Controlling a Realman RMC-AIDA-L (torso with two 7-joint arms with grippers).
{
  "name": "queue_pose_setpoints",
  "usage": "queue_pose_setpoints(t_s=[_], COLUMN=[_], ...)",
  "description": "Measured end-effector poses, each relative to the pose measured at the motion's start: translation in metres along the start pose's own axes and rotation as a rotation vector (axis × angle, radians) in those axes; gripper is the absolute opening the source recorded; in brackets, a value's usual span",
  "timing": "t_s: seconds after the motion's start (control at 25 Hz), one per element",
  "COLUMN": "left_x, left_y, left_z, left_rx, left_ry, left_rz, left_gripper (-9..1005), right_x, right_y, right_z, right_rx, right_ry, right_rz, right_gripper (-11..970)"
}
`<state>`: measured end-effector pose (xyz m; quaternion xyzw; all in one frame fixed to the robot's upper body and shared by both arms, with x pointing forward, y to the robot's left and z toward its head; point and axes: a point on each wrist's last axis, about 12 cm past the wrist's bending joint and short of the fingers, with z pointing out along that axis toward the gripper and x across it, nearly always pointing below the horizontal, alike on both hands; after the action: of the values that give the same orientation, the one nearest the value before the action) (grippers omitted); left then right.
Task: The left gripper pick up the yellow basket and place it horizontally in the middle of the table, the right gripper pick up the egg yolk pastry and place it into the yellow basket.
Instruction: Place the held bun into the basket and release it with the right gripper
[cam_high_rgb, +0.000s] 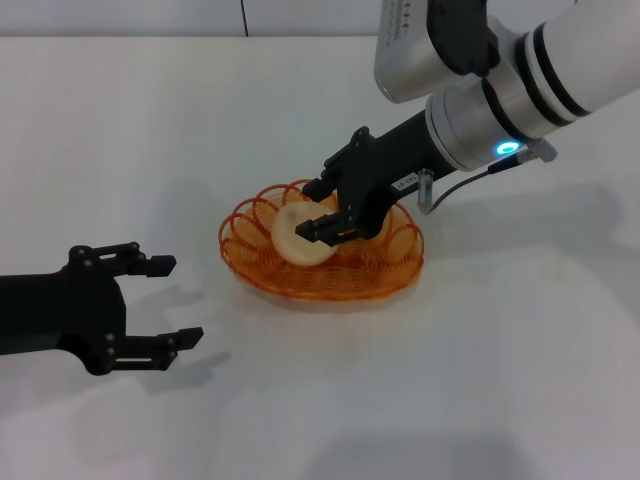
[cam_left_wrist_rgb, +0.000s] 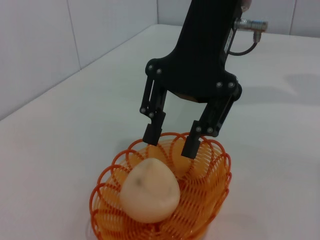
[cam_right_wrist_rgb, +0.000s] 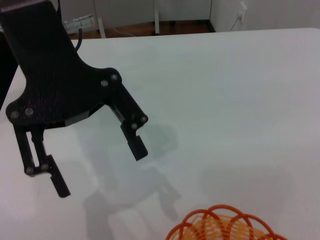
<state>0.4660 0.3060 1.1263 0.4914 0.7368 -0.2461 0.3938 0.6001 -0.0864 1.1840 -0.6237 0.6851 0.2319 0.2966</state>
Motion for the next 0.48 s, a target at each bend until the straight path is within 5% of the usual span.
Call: queue_pose_setpoints(t_s=[0.2,0.48], left_x=[0.002,0.002], left_y=[-0.001,0.001], left_z=[-0.002,-0.003], left_rx=[-0.009,-0.012], left_ry=[-0.004,-0.005], left_rz=[-0.019,-0.03], left_gripper=[816,816], right_x=[0.006,0.063], right_y=[-0.002,-0.008], right_z=[-0.01,-0.051], right_rx=[-0.005,0.011], right_ry=[0.01,0.013], right_rz=[0.006,0.095], right_gripper=[508,769])
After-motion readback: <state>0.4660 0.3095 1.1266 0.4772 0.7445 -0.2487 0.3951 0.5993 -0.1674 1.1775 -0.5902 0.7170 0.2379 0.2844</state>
